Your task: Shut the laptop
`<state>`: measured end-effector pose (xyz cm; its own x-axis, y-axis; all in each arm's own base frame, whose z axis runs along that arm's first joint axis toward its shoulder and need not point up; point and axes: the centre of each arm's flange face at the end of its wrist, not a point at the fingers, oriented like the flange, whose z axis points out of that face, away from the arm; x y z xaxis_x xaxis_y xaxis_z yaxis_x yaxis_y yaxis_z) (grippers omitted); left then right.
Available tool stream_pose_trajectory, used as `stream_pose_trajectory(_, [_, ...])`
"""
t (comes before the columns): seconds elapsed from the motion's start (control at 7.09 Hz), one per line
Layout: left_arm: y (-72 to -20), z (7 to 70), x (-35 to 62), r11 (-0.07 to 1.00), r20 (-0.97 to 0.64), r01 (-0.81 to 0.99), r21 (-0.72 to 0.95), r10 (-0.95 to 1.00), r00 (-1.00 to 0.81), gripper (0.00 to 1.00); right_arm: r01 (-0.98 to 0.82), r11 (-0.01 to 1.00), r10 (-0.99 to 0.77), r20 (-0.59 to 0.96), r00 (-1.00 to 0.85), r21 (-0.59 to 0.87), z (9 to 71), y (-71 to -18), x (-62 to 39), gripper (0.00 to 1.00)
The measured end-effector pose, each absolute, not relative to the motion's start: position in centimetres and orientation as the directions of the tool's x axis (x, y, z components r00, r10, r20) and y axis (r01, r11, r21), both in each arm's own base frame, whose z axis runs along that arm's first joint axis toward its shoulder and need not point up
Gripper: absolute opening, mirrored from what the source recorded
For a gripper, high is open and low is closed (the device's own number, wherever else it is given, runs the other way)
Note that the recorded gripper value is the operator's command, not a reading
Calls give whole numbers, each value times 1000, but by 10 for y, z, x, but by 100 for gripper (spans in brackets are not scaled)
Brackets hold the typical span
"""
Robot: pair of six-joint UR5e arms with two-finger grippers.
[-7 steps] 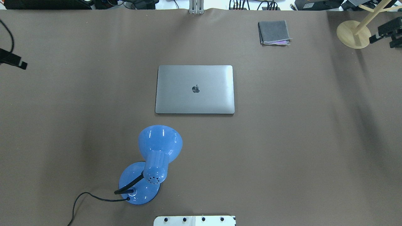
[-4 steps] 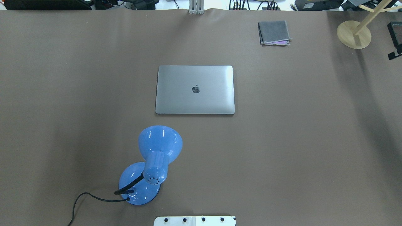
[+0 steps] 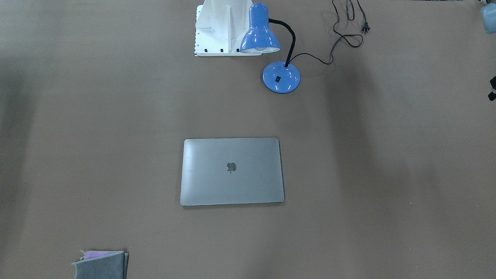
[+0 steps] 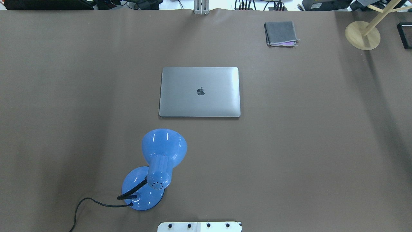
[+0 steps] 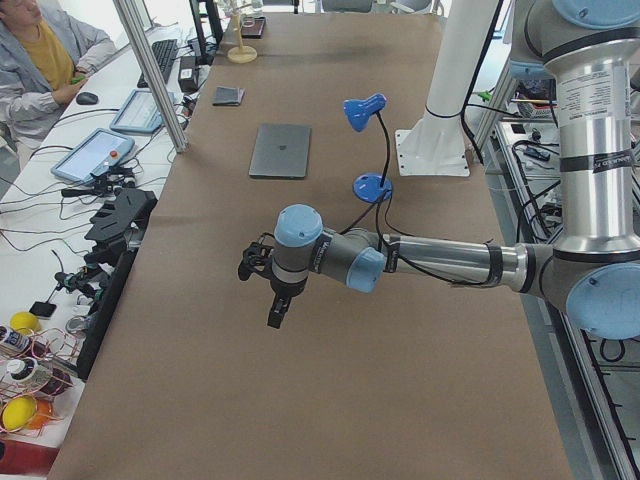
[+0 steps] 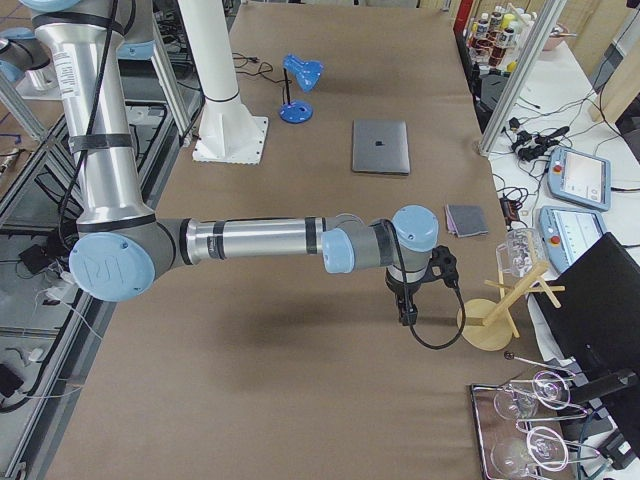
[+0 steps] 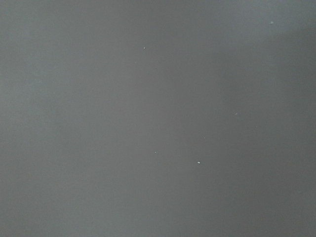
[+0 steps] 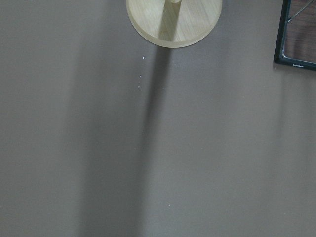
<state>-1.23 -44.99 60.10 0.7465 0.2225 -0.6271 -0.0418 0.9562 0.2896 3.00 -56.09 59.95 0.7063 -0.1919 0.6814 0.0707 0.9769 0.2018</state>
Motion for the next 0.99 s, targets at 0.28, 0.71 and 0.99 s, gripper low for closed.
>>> stream_pose_trajectory(0.28, [-447,607,-17,961,-628,-31,275,204,751,98,85,974,-206,675,709,208,601,-558,30,100])
stream_pose_trajectory(0.71, [-449,602,-17,960,-632,-24,278,202,748,98,90,975,-205,674,709,202,605,-555,29,100])
stream_pose_trajectory(0.99, [-451,600,-17,958,-632,-25,284,207,747,98,90,976,-204,675,709,200,607,-554,30,100])
